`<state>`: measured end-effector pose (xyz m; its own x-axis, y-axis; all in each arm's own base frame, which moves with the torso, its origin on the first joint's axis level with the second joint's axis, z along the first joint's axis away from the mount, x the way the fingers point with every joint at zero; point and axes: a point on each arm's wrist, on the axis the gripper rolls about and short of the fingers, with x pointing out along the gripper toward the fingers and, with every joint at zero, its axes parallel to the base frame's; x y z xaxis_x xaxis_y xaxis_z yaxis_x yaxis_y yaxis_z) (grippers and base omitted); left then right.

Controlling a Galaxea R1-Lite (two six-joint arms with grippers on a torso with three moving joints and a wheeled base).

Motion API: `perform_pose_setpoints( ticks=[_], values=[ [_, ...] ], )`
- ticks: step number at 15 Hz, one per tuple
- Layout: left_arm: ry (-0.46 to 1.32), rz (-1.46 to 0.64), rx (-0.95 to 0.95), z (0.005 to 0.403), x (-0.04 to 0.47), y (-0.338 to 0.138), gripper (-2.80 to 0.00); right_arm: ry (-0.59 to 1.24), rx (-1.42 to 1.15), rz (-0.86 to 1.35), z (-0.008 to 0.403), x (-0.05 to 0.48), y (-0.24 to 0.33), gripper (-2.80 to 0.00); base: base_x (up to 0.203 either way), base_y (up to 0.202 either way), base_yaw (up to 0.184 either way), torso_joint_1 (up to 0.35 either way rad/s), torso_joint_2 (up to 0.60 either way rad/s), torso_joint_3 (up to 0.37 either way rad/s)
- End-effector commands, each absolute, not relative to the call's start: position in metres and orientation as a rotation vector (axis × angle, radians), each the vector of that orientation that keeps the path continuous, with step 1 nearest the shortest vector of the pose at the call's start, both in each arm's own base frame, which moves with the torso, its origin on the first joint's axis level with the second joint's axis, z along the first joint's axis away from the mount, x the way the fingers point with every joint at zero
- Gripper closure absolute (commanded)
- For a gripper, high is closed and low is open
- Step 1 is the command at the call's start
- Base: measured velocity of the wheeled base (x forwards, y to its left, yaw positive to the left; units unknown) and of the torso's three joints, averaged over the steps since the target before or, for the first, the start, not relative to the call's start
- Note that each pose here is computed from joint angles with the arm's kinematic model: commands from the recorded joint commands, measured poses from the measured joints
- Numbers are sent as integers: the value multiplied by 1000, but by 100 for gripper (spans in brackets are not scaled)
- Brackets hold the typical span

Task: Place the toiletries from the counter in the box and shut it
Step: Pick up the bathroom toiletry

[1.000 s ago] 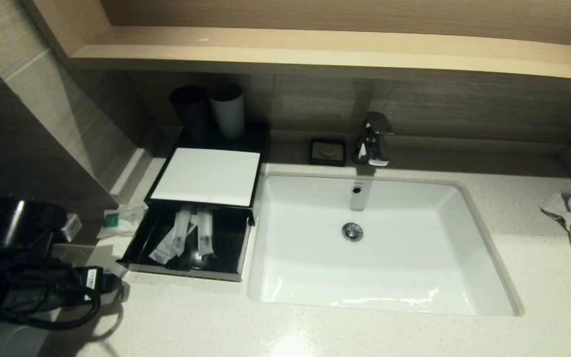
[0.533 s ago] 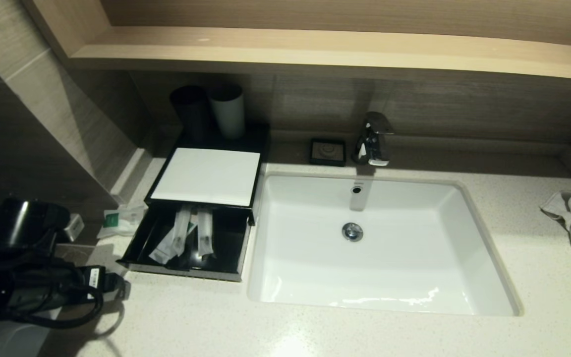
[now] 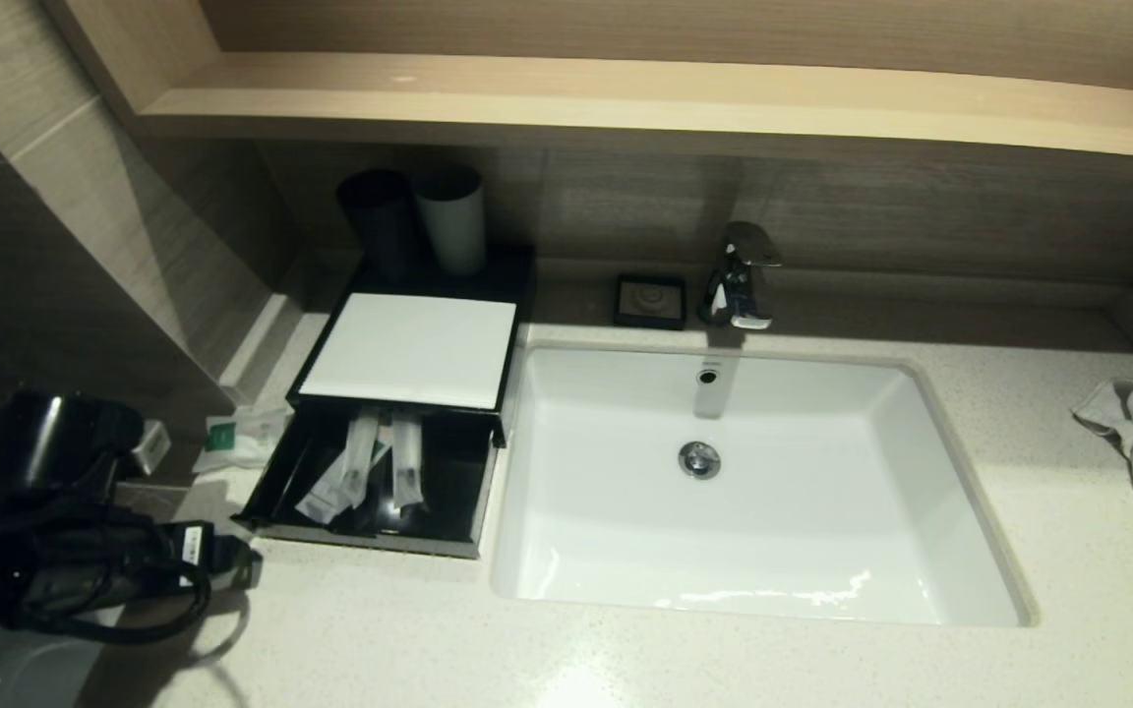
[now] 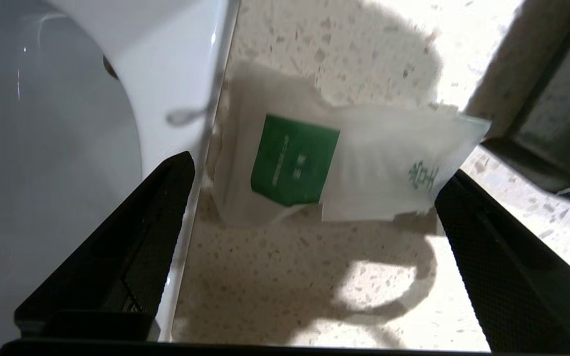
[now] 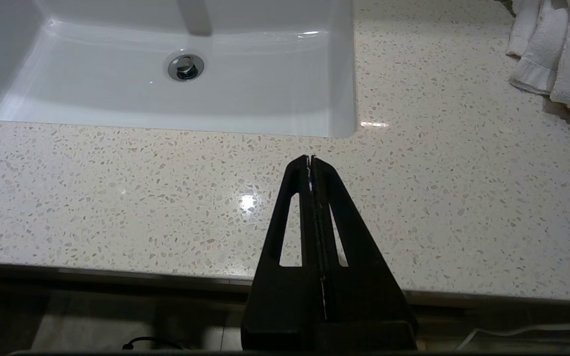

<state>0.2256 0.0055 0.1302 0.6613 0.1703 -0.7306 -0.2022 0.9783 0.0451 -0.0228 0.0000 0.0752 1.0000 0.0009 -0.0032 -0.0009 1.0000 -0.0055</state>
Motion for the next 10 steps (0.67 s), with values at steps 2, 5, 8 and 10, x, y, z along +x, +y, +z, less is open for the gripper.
perform_pose_setpoints(
  ticks=[2,5,8,10],
  values=[
    [827,210,-43,129,226,6,0,3,-6,2,75,-23,0,0,0,0,0,0,0,0],
    [827,209,-42,129,226,5,0,3,-6,2,75,-23,0,0,0,0,0,0,0,0],
    [827,210,-43,128,226,6,0,3,-6,2,75,-23,0,0,0,0,0,0,0,0],
    [819,211,-44,130,225,6,0,3,-6,2,75,-23,0,0,0,0,0,0,0,0]
  ],
)
